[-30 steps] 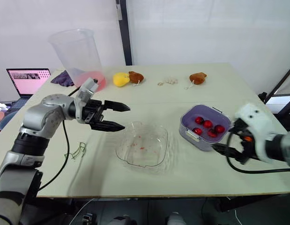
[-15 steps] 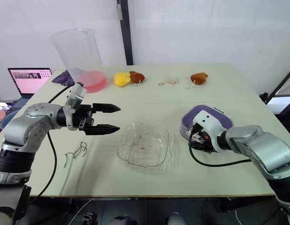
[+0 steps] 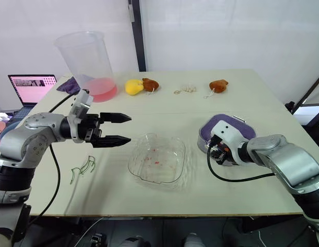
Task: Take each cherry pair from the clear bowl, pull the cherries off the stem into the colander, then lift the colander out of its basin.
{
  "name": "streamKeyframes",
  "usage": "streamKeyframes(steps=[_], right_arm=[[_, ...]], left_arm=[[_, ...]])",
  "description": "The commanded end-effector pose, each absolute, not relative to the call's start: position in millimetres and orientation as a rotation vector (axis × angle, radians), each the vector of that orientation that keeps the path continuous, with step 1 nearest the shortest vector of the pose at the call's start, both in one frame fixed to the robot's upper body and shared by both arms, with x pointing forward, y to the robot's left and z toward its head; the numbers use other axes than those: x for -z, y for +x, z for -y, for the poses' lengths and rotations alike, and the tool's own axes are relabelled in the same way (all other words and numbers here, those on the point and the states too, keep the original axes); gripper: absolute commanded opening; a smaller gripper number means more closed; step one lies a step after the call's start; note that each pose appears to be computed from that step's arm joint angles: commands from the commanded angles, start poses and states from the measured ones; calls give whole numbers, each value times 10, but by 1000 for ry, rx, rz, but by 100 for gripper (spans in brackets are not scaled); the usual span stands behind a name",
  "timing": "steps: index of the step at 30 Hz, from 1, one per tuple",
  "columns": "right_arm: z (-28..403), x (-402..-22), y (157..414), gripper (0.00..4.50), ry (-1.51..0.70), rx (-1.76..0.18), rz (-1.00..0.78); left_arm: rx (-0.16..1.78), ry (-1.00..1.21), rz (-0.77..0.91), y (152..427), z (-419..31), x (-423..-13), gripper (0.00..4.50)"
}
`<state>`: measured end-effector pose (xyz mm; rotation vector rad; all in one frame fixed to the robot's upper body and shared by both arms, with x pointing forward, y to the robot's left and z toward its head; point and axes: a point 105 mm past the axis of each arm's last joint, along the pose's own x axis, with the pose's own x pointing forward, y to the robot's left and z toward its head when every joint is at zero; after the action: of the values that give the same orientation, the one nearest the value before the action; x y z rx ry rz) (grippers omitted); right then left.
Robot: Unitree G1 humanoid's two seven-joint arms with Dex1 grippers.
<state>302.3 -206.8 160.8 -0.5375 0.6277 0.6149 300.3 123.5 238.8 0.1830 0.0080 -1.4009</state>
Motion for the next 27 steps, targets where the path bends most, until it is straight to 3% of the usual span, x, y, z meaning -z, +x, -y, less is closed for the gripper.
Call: streamKeyframes(steps=[1, 27], right_arm=[[2117, -1811, 3022, 24, -598, -571, -564], [1959, -2426, 2882, 24, -500, -583, -388]], left_arm=[[1426, 219, 25, 2950, -1175, -2510, 450], [1466, 280, 25, 3071, -1063, -2539, 450]])
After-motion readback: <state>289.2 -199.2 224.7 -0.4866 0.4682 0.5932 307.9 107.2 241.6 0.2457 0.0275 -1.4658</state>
